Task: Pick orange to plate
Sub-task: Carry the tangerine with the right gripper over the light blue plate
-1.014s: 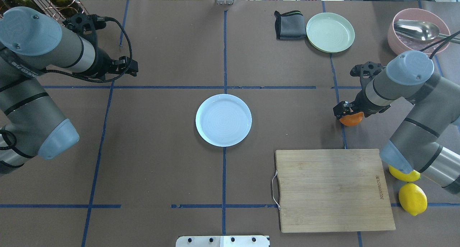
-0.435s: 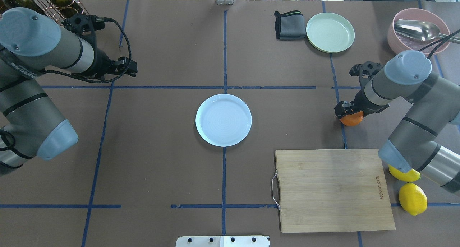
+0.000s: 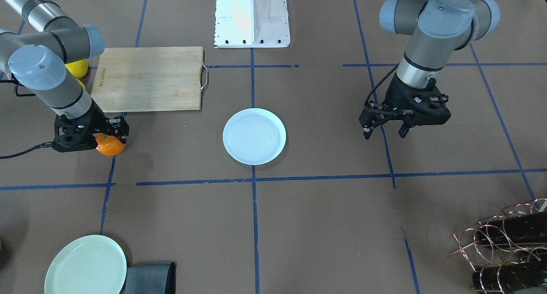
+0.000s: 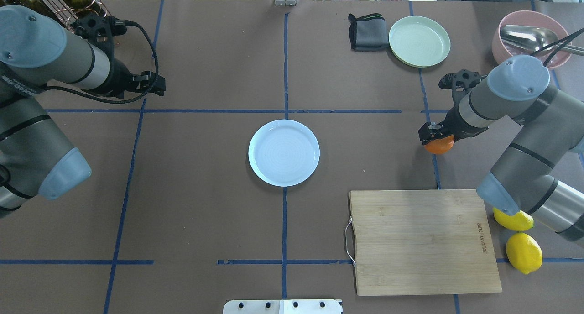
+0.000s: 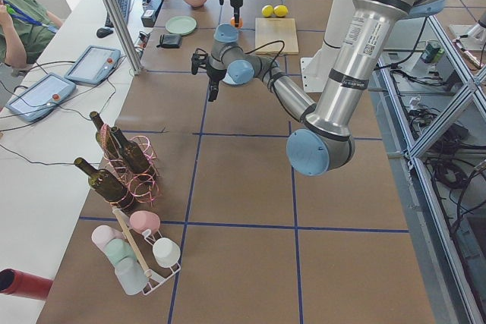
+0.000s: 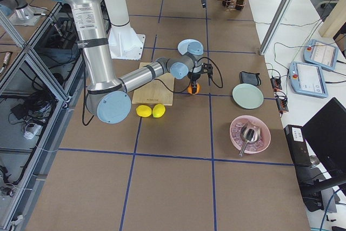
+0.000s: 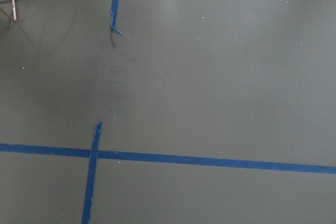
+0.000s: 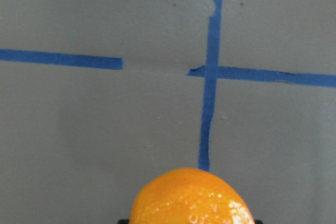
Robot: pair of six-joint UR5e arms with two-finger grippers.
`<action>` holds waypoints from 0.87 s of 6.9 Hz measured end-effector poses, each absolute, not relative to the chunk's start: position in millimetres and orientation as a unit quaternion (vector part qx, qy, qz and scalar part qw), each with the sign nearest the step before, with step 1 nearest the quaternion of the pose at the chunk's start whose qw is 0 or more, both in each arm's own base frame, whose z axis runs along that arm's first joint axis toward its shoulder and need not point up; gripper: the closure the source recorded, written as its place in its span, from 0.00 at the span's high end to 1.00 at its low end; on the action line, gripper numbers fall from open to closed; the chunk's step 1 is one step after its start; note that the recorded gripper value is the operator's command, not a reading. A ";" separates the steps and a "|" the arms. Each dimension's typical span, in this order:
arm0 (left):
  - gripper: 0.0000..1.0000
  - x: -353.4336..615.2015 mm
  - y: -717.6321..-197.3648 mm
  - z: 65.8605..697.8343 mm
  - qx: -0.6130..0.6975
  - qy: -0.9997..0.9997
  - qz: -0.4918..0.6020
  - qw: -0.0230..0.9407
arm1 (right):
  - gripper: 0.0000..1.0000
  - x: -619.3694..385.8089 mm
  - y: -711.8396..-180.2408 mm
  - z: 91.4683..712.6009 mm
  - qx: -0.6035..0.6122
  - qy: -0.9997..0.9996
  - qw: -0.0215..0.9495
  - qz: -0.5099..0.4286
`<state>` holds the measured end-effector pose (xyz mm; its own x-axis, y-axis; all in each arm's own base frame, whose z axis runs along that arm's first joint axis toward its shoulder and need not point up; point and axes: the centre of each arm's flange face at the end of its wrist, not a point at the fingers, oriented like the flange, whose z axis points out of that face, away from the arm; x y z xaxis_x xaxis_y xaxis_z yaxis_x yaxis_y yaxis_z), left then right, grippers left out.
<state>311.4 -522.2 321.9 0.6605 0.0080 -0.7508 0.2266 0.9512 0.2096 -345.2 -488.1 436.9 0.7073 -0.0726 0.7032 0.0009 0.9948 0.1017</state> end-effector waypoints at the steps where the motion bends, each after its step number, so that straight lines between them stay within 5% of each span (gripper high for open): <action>1: 1.00 285.4 -523.2 342.9 0.162 0.389 -0.024 0.907 | 0.00 -346.3 -489.2 412.7 0.052 -0.389 0.919 -0.020; 6: 1.00 145.5 -534.5 401.5 0.197 0.352 -0.028 0.915 | 0.00 -447.5 -454.2 272.6 0.045 -0.413 0.910 -0.004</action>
